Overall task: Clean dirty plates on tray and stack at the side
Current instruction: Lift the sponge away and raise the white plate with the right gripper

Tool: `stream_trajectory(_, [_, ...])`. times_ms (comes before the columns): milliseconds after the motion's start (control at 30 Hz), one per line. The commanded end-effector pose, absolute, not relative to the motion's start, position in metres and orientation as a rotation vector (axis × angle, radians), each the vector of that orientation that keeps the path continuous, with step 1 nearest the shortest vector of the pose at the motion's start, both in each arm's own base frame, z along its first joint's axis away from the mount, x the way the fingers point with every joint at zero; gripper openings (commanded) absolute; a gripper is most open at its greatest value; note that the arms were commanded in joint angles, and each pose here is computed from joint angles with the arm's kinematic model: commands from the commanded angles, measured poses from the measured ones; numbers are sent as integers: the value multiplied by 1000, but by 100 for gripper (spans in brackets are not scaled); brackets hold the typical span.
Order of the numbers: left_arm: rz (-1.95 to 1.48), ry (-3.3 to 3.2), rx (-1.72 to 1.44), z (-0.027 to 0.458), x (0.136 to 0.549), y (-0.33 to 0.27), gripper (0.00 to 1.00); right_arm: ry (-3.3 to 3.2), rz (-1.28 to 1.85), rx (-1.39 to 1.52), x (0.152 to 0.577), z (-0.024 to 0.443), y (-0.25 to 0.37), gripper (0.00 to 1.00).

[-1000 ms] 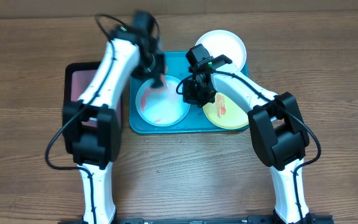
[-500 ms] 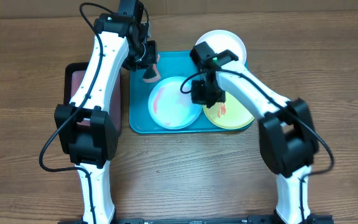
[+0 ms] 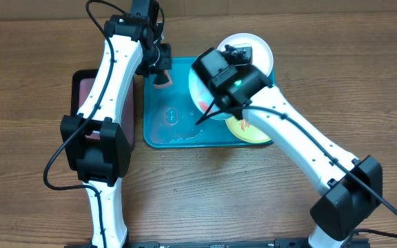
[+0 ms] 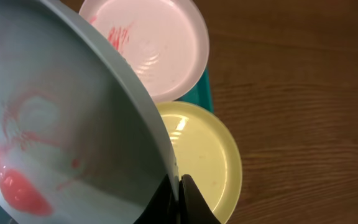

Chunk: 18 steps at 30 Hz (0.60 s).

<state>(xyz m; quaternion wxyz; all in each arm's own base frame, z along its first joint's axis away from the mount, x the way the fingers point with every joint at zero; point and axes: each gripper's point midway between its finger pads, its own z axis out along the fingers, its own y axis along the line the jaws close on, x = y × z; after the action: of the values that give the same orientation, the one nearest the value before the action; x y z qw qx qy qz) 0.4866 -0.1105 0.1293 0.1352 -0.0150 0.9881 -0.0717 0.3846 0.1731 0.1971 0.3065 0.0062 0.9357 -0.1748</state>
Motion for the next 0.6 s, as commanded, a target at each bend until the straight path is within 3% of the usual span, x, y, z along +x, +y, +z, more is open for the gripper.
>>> stream_trajectory(0, [-124,2842,-97,133,490,-99,4,2186,-620,111,388,253,166,4])
stream_trajectory(567, [-122,2831,-157,134,493,-93,4,1752,-830,102,359,323,187,4])
